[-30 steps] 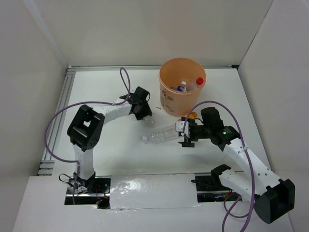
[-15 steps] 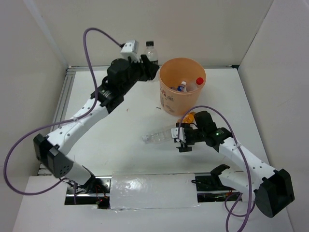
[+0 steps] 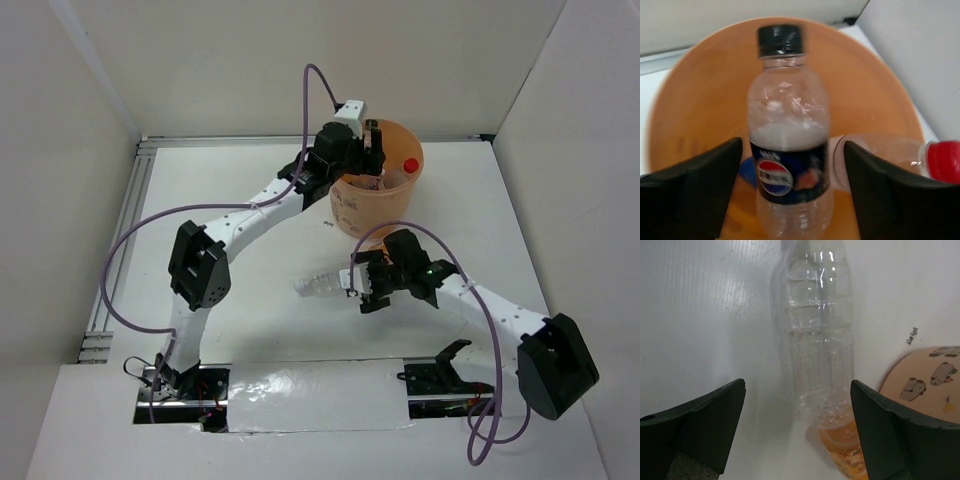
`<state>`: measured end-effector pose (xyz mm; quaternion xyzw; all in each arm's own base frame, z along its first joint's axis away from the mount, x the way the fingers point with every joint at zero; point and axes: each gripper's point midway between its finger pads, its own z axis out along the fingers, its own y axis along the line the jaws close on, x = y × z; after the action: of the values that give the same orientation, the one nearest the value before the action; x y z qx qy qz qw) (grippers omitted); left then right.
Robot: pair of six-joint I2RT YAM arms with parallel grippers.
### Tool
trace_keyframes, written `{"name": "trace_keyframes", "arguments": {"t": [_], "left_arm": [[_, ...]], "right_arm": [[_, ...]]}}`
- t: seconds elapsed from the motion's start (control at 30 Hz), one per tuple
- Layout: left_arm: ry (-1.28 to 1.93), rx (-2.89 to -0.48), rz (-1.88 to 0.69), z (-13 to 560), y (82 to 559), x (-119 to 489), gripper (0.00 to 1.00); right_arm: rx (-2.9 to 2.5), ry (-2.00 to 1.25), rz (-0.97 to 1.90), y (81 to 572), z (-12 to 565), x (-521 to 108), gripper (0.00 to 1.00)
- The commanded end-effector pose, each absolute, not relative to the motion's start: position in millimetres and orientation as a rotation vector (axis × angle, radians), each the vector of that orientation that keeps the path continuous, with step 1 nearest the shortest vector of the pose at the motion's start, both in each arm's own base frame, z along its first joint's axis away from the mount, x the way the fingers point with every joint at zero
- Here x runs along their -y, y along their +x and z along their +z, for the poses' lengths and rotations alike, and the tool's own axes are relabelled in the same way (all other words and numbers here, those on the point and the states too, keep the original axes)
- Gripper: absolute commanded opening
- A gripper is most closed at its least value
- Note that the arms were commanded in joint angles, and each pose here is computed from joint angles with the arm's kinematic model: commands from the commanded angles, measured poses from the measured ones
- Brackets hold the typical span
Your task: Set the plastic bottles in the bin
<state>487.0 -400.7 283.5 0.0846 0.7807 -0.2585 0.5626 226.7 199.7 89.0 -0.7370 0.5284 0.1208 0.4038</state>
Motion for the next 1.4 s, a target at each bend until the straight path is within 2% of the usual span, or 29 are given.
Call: {"name": "trace_keyframes", "arguments": {"t": [0.0,0.17,0.2,0.27,0.3,0.33,0.37,0.4,0.47,0.5,0.6,0.7,0.77,0.87,1.07,1.1,1.13,1.23,1.27,1.3,1.37], "left_arm": [[0.179,-1.710,-0.610,339.2,489.2,390.7,1.00],[0.168,-1.631,-0.619,386.9,470.7,371.9,1.00],[0.149,-1.592,-0.627,413.1,456.1,356.9,1.00],[0.120,-1.559,-0.600,428.5,440.4,334.0,1.00],[0.139,-1.597,-0.576,401.4,433.0,327.2,1.00],[0.127,-1.593,-0.567,400.0,423.1,315.6,1.00],[0.117,-1.530,-0.583,427.7,397.3,292.9,1.00],[0.147,-1.602,-0.545,383.5,387.9,284.5,1.00],[0.134,-1.614,-0.523,367.8,368.5,259.2,1.00],[0.133,-1.638,-0.504,341.6,340.2,229.7,1.00],[0.120,-1.669,-0.511,314.1,315.5,208.3,1.00],[0.076,-1.764,-0.516,271.2,292.7,189.4,1.00],[0.037,-1.751,-0.537,271.2,278.9,177.6,1.00],[-0.005,-1.754,-0.572,260.9,264.7,168.6,1.00],[0.020,-1.752,-0.624,259.9,255.9,172.7,1.00],[0.038,-1.763,-0.619,256.8,253.7,174.2,1.00],[0.046,-1.764,-0.625,256.8,252.1,176.5,1.00],[0.038,-1.753,-0.620,255.9,244.9,169.9,1.00],[0.033,-1.724,-0.634,260.0,238.2,166.2,1.00],[0.031,-1.714,-0.639,261.1,234.5,163.0,1.00],[0.018,-1.656,-0.668,272.0,223.5,153.6,1.00]], "right_arm": [[-1.257,-1.906,0.209,242.6,81.9,-208.1,0.92],[-1.248,-1.942,0.132,256.6,61.5,-217.3,0.92],[-1.268,-1.954,0.126,257.2,55.5,-215.1,0.92],[-1.275,-1.960,0.131,262.8,51.6,-219.1,0.92],[-1.275,-1.974,0.132,262.5,47.9,-218.7,0.92],[-1.282,-1.981,0.137,261.9,44.4,-218.3,0.92],[-1.264,-2.006,0.130,262.1,40.6,-218.0,0.89],[-1.257,-2.022,0.151,257.9,38.6,-218.2,0.85],[-1.238,-2.064,0.218,244.9,33.1,-218.9,0.72],[-1.242,-2.078,0.266,236.5,30.0,-219.1,0.58],[-1.250,-2.091,0.307,229.1,27.1,-218.5,0.54],[-1.247,-2.091,0.323,228.2,37.9,-220.5,0.57],[-1.278,-2.054,0.331,231.3,47.3,-223.3,0.75],[-1.314,-1.988,0.338,239.9,60.2,-230.6,0.87],[-1.374,-2.052,0.396,238.1,25.0,-231.0,0.87],[-1.390,-2.063,0.407,235.3,20.8,-229.0,0.84],[-1.387,-2.078,0.409,235.7,19.9,-229.1,0.66],[-1.364,-2.052,0.442,239.2,43.5,-238.9,0.38],[-1.339,-2.031,0.492,236.9,58.2,-247.0,0.26],[-1.355,-1.994,0.522,238.4,74.0,-249.0,0.22],[-1.296,-1.832,0.599,249.7,147.0,-268.7,0.19]]}}
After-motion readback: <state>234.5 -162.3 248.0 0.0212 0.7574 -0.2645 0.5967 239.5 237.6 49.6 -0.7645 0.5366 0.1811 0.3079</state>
